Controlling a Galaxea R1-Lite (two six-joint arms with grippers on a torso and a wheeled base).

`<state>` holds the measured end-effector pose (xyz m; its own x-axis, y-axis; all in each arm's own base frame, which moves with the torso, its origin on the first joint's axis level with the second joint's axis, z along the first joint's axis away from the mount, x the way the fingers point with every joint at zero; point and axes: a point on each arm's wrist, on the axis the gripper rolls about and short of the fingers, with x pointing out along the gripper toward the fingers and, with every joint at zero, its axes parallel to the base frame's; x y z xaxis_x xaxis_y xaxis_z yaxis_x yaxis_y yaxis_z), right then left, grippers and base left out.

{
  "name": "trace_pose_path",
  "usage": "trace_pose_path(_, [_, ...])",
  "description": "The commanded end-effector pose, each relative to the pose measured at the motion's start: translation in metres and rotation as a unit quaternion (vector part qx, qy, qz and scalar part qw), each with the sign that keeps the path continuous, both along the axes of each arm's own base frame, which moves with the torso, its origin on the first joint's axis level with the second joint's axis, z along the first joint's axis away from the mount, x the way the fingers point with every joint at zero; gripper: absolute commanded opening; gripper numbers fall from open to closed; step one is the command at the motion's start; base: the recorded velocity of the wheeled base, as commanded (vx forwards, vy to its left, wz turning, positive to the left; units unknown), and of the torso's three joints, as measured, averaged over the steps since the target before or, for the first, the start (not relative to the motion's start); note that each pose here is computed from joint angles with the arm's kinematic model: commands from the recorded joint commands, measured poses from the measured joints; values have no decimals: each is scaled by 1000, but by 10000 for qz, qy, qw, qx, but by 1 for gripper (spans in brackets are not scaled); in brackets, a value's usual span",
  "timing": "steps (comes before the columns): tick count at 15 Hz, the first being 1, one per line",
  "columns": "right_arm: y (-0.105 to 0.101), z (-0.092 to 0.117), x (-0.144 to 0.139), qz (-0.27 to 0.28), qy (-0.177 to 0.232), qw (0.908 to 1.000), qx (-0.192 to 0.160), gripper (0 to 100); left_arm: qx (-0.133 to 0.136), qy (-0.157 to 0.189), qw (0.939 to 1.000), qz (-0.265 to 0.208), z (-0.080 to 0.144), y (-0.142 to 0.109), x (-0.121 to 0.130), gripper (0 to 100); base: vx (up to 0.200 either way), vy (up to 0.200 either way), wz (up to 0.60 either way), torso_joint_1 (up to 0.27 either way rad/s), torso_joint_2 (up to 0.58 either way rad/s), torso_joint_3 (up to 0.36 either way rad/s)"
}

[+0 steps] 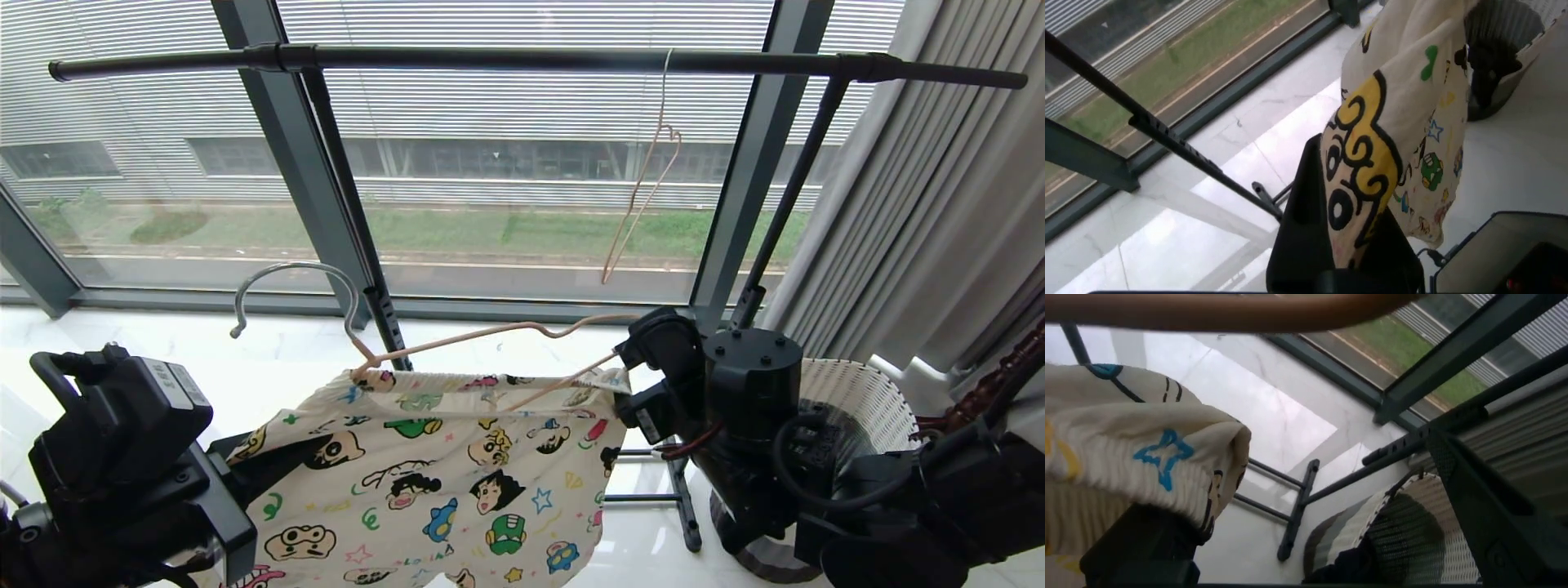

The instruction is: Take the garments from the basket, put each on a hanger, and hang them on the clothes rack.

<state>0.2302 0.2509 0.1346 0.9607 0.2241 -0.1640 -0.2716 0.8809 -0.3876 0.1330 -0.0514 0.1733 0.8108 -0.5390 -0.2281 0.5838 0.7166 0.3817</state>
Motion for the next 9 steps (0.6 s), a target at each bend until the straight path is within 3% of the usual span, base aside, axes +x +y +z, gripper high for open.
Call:
trace_pose_path(1, [-7,9,-1,-59,-88,9999,86,100,22,13,10000,-4,-3,1,-3,0,0,0,0,0,0,0])
trace_pose_path(5, [-10,16,-3,-14,-146,9998,168,100,106,118,9999,-1,-9,1,-3,0,0,0,0,0,0,0])
trace_pose_path(9, [-16,25,-1,-44,-229,9994,263,100,708,71,9969,337,-22,16,-2,0,0,0,0,0,0,0])
